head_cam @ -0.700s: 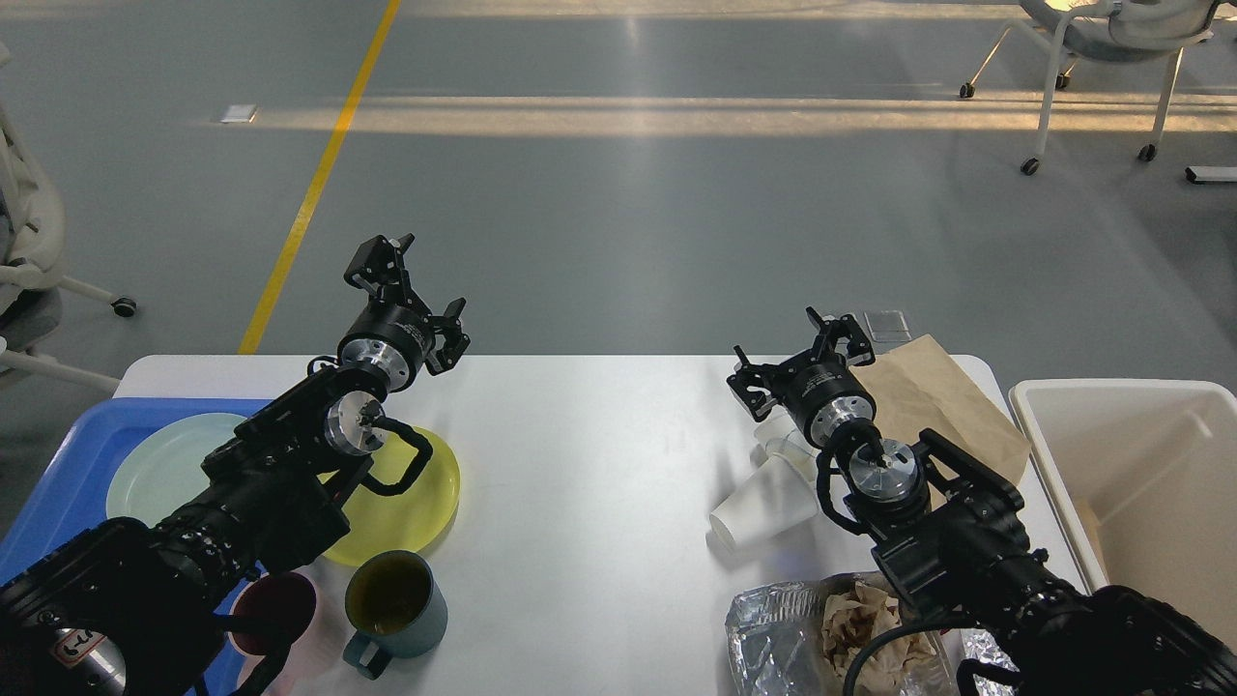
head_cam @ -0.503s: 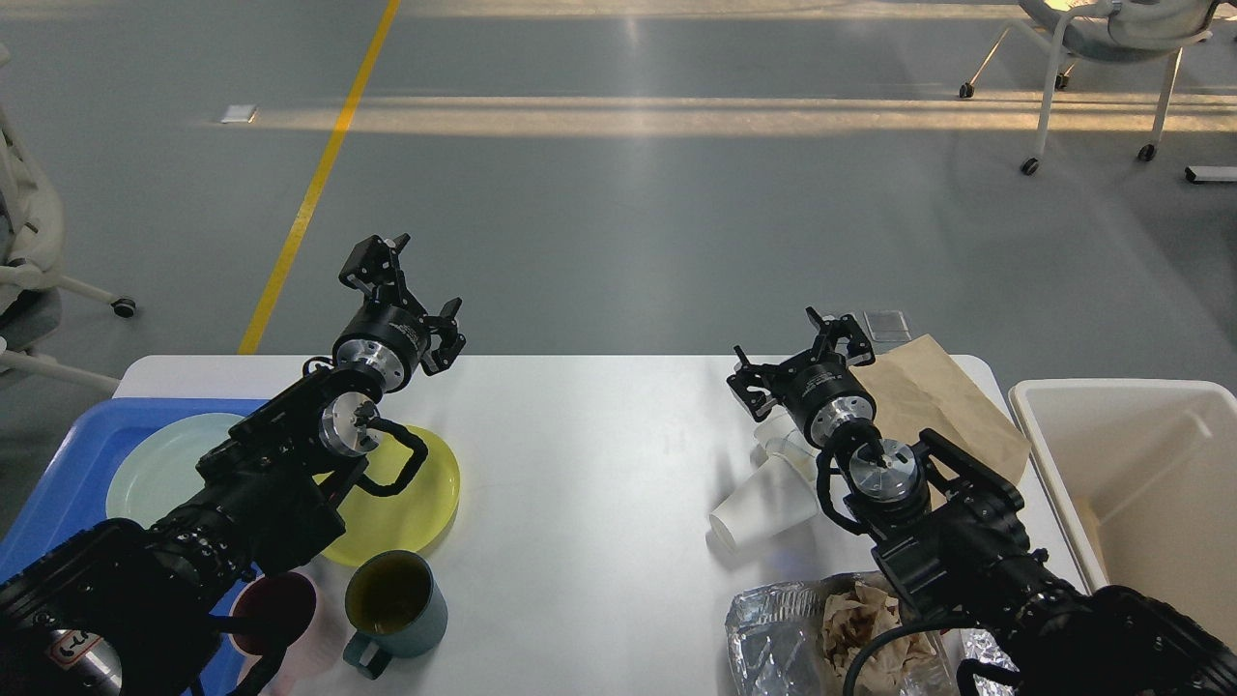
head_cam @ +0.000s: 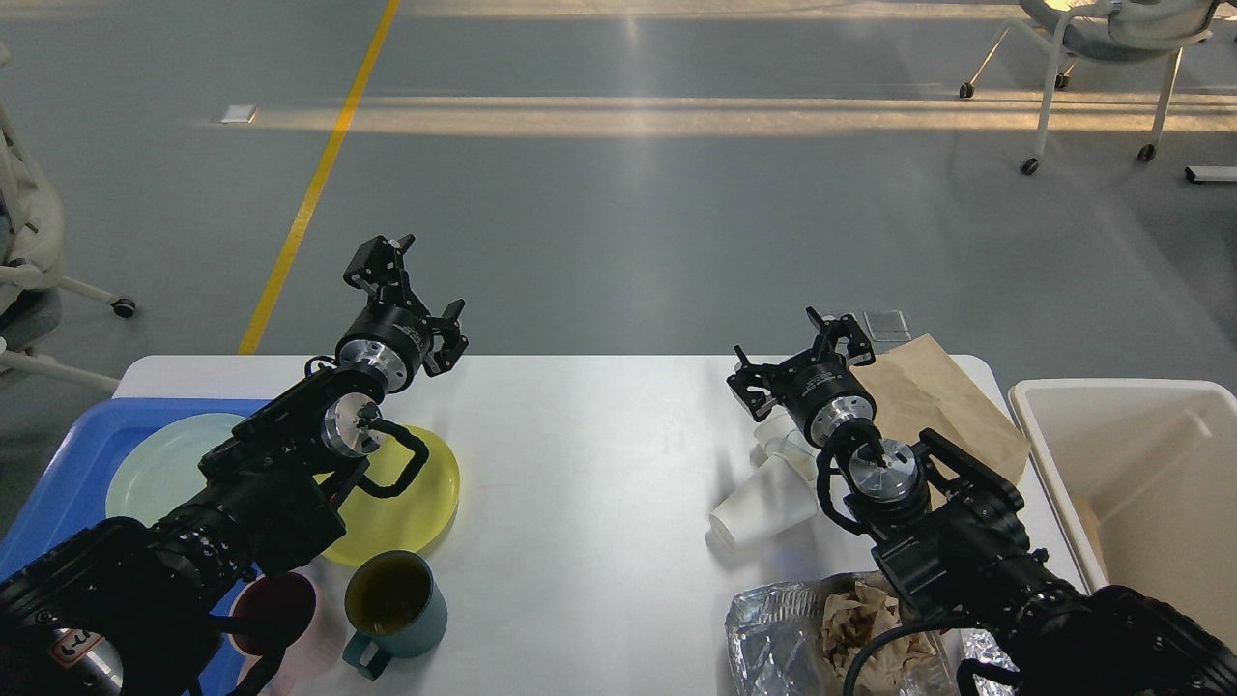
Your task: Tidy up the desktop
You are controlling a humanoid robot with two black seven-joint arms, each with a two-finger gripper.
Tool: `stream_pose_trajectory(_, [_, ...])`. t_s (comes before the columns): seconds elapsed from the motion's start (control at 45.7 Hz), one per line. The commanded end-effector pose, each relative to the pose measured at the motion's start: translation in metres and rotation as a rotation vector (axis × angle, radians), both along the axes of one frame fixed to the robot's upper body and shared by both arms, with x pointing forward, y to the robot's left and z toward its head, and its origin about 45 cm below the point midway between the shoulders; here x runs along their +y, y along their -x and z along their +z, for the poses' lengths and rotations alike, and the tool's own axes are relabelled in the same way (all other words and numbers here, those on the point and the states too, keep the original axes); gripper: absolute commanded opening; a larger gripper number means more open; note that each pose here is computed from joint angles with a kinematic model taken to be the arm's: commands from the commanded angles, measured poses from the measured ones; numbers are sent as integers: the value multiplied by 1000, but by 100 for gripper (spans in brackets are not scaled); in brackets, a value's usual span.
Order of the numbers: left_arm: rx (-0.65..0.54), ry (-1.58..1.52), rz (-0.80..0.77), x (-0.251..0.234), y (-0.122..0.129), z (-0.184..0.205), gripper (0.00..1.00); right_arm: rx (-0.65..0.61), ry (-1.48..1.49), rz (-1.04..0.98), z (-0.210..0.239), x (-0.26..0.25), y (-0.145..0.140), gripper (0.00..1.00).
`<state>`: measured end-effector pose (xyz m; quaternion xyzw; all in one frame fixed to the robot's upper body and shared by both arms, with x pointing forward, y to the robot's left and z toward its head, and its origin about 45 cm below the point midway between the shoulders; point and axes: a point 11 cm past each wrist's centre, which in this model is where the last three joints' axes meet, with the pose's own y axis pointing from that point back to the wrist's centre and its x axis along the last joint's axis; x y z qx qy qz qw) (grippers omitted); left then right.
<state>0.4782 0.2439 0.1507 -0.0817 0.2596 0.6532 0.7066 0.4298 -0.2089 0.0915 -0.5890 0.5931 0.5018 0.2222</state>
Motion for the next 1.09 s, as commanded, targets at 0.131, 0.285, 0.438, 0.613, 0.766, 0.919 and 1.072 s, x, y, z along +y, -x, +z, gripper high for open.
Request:
stream_pose_trajectory(0.131, [-25,-397,-296,-31,-6,11,99,-1,0,0,0,0,0,100])
stream_pose_trajectory(0.285, [-68,-714,-539,-59,-10,27,99,0,0,0,0,0,0,100])
stream_pose_trajectory(0.438, [-109,-981,-760,-70,-11,56,99,-1,0,0,0,0,0,100])
stream_pose_trajectory(0.613, [-121,-1170,-895,-61,-12,107,99,1,0,0,0,0,0,100])
stream_pose_trajectory(0.766, [-104,-1312,-967,-54,-12,133,99,-1,0,0,0,0,0,100])
stream_pose_trajectory(0.919, [-48,-1463,-1046,-44,-2,148,99,-1,0,0,0,0,0,100])
stream_pose_trajectory(1.072, [-13,-1536,-1112,-42,12,173,99,1,0,0,0,0,0,100])
